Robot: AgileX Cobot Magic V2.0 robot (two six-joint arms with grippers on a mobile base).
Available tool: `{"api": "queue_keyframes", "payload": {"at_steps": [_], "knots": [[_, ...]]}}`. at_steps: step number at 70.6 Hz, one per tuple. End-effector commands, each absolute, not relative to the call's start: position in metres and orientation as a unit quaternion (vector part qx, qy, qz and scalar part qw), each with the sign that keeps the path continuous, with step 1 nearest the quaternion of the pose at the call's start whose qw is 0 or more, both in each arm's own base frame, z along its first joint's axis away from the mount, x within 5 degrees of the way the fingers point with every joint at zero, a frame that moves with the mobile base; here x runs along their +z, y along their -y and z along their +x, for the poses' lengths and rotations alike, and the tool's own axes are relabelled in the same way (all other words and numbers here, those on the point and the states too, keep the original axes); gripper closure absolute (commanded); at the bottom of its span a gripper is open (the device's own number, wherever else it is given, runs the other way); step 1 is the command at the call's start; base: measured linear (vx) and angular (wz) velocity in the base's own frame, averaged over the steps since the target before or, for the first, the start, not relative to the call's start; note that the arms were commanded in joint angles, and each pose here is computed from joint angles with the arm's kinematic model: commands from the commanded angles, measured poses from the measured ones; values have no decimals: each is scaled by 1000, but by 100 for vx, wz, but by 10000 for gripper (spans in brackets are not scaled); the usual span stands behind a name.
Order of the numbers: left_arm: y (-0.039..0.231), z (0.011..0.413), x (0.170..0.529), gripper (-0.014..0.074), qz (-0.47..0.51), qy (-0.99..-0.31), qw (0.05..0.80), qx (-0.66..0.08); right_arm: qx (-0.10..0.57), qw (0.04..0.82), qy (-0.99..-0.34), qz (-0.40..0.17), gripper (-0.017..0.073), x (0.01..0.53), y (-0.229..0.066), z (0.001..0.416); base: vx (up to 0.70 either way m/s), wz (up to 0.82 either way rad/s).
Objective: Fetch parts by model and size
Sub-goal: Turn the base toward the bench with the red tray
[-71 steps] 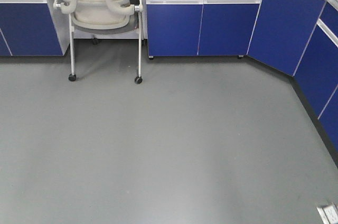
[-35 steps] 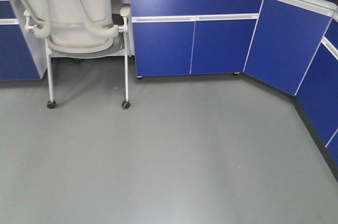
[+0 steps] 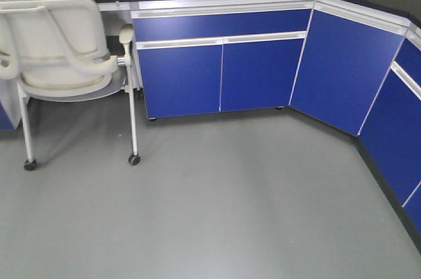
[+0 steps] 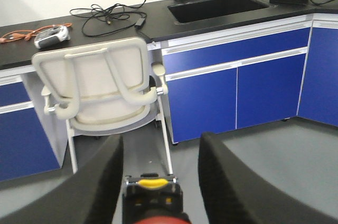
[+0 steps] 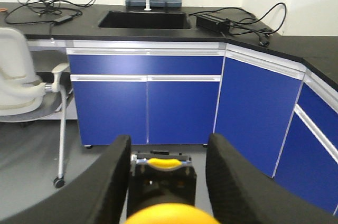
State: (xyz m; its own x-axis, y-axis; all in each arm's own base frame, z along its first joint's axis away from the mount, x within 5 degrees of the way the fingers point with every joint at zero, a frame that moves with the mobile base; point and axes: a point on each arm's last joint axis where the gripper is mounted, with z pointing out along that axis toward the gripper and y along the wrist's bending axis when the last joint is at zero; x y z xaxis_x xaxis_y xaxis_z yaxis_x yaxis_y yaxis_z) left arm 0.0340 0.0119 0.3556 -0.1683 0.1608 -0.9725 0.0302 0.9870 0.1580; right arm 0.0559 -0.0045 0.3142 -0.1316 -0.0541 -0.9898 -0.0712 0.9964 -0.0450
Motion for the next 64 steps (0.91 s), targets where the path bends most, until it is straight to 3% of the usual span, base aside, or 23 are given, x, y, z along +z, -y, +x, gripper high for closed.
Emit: {"api": "queue_keyframes", "payload": {"at_steps": [1,27,64], "knots": [[-10,35,369,600,67,-734,674,48,4,690,-722,-55,561,329,3,56,30,-17],[-10,35,369,600,67,-734,674,48,4,690,-722,-55,561,329,3,56,27,-35],[-10,35,369,600,67,-734,674,48,4,690,-722,-55,561,329,3,56,15,-73]]}}
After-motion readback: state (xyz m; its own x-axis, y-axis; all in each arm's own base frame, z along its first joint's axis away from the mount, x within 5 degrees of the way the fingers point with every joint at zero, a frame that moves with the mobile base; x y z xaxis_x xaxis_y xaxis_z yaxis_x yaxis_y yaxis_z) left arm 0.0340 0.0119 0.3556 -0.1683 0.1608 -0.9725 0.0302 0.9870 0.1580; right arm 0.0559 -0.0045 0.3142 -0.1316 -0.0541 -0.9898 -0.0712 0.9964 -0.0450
